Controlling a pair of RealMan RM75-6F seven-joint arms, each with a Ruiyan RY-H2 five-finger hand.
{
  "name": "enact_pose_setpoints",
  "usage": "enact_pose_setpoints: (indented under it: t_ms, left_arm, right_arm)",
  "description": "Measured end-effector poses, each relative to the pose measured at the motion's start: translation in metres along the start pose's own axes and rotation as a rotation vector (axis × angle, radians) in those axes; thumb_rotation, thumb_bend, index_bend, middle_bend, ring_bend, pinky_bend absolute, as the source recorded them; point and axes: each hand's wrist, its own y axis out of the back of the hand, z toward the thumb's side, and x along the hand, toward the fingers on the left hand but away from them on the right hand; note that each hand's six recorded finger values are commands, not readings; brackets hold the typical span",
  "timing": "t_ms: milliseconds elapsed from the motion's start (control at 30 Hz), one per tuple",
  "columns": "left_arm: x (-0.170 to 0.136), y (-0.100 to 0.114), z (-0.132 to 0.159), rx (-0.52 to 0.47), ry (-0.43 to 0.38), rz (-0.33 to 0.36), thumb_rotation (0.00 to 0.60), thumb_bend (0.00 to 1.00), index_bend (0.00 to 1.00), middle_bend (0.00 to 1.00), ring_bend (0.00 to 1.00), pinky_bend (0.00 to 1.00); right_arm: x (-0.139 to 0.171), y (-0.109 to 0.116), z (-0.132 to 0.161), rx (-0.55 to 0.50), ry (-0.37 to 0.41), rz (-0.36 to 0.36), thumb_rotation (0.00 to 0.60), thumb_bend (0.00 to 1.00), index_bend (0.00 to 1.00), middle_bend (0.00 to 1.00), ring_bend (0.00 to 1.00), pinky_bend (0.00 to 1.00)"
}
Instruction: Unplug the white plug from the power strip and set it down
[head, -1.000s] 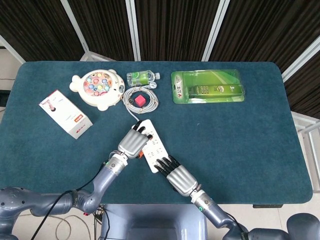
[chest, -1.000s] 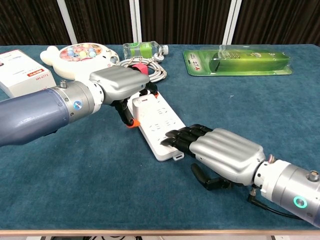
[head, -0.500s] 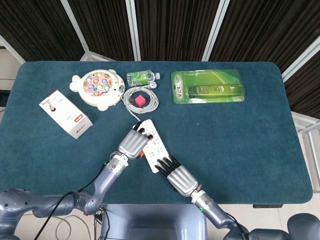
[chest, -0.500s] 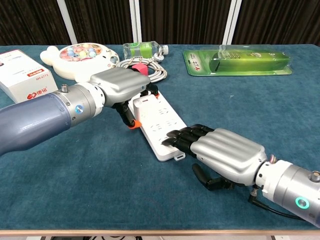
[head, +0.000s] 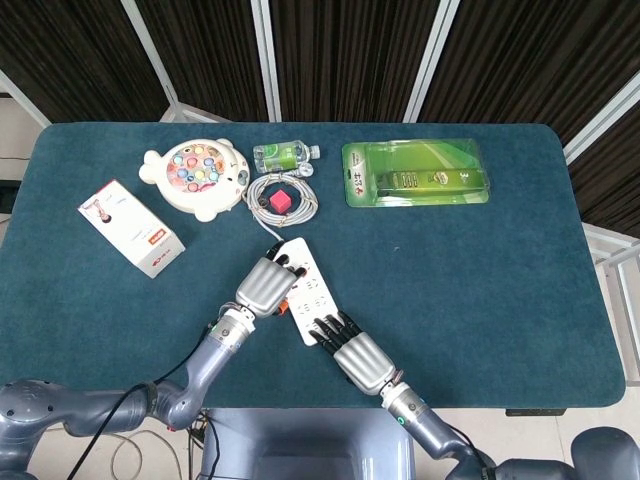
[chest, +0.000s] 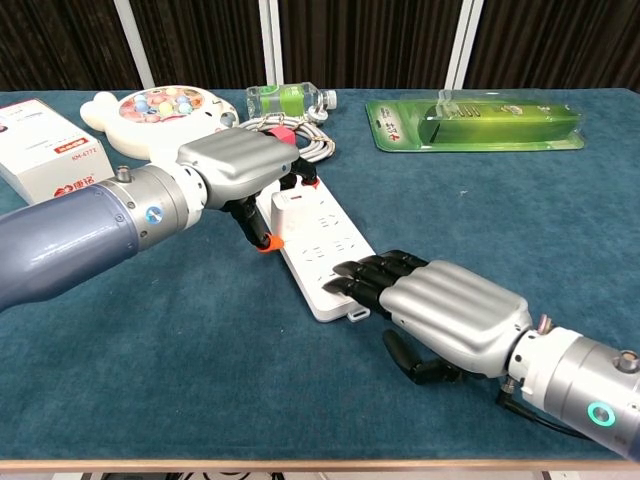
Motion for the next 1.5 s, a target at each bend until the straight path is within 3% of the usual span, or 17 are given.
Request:
enact_pose_setpoints:
  t_ms: [1500]
  left_arm:
    - [-0.002, 0.012, 0.015, -0.035, -0.044, 0.021, 0.6, 0.42, 0.7, 0.77, 0.3, 0.13]
  right_arm:
    - [-0.003, -0.006, 0.011, 0.005, 0.019, 0.008, 0.6, 0.84, 0.07, 0.11, 0.07, 0.07]
